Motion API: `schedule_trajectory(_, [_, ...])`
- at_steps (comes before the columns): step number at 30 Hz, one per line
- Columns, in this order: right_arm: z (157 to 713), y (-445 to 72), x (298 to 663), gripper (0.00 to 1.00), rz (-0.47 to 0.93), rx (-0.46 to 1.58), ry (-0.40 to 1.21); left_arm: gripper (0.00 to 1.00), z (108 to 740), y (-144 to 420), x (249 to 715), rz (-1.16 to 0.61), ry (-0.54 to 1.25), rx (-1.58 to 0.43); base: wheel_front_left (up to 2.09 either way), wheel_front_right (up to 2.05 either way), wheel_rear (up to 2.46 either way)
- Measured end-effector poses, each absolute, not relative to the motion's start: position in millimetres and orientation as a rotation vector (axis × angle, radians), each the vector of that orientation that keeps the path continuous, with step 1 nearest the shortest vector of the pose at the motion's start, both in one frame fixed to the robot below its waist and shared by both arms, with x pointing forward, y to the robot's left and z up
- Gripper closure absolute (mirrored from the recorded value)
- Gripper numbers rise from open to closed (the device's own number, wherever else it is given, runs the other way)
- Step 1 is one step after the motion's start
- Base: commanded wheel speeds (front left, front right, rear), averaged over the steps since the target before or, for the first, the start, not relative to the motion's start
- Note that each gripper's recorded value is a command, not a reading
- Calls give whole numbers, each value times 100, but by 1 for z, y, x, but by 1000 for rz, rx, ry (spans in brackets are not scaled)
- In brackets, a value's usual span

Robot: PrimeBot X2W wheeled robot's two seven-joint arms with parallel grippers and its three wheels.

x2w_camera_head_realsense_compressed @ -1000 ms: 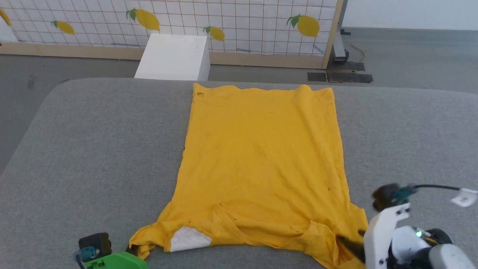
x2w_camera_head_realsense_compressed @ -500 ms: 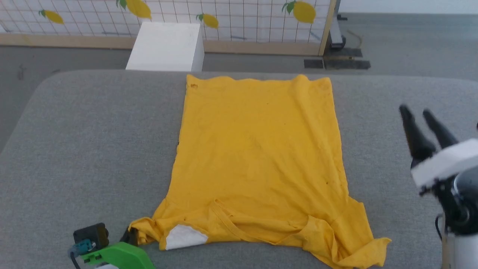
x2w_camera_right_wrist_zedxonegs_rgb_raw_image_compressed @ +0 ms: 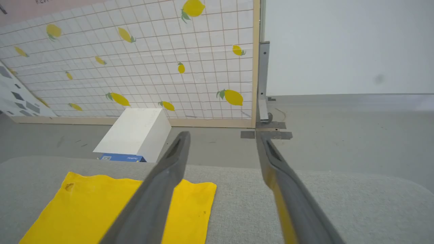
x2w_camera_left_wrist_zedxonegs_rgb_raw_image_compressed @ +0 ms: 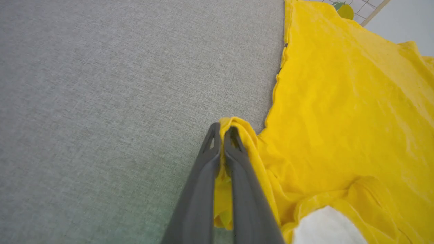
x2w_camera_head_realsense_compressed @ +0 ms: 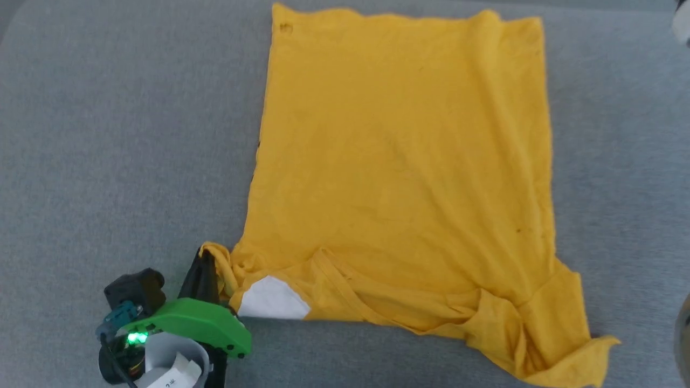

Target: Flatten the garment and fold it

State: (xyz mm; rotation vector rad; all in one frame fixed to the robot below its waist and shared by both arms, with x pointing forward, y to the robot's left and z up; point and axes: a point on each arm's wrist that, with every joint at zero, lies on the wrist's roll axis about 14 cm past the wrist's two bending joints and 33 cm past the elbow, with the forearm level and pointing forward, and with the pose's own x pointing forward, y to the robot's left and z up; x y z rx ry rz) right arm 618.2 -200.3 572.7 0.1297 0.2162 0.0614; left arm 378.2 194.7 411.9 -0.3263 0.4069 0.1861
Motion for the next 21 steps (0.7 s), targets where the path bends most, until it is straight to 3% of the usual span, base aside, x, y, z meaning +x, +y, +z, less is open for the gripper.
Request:
schedule_trajectory(8, [491,-165,670,0,108,-20,621,100,383,206,376,250,474,-313,0,0,0])
schedule_trajectory(16, [395,-153,665,0,100,-152,1039,100,370,217,378,300,488,-296,0,0,0])
schedule_trajectory(21, [364,-139,663,0,128,-169,1124,100,365,222,379,318,491,-285,0,0,0])
